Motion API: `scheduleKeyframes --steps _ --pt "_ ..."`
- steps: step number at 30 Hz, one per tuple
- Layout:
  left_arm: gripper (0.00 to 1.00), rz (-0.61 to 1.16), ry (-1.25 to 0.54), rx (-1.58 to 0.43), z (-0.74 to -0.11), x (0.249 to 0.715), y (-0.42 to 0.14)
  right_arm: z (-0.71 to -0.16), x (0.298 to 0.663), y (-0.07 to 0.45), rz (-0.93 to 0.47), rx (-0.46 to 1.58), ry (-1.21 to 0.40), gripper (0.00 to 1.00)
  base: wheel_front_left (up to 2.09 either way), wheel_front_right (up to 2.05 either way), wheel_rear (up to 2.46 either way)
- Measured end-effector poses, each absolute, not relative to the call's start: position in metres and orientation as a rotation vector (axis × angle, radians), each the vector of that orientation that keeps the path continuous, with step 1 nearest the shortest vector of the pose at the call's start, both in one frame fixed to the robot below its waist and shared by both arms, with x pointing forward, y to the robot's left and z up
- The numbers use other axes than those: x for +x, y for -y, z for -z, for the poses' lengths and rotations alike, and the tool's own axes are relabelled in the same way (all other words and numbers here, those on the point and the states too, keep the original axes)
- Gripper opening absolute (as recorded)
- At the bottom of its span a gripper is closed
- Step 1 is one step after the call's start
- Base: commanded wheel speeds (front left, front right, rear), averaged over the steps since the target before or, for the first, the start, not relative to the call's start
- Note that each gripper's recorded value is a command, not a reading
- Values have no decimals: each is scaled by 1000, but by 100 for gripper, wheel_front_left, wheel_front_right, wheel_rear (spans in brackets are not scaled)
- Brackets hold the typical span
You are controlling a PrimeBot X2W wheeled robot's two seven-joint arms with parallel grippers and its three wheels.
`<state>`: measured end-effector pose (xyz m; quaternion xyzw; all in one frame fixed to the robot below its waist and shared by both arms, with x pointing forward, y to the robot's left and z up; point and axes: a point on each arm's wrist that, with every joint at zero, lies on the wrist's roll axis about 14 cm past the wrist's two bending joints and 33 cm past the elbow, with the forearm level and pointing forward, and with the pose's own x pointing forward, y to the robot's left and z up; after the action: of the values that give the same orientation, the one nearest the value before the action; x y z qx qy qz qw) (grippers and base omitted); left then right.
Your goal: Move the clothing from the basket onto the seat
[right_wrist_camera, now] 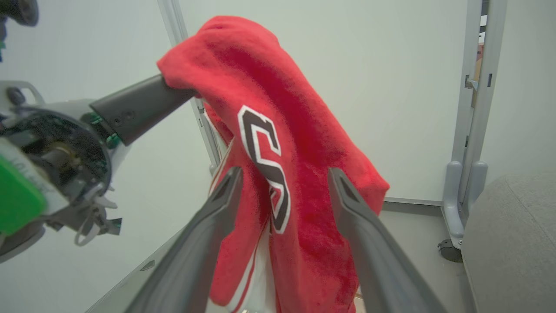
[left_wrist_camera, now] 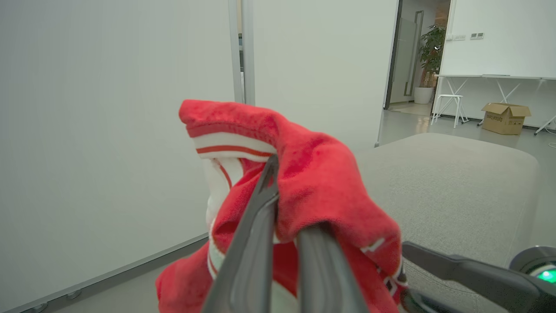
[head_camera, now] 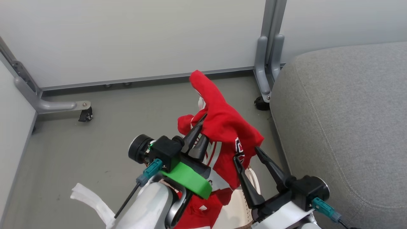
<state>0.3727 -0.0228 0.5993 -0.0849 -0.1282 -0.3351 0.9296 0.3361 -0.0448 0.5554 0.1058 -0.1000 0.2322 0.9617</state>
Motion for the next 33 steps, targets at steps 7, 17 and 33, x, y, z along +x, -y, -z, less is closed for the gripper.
scheduleKeyframes --steps 7,17,33 --pt "0 783 268 -182 -609 359 51 -542 340 40 -484 194 161 100 0 0 0" --pt "0 794 206 -120 -590 360 56 -539 346 57 -431 176 160 0 0 0 0" --pt "100 838 40 -68 -541 347 51 -538 348 67 -398 187 158 0 0 0 0"
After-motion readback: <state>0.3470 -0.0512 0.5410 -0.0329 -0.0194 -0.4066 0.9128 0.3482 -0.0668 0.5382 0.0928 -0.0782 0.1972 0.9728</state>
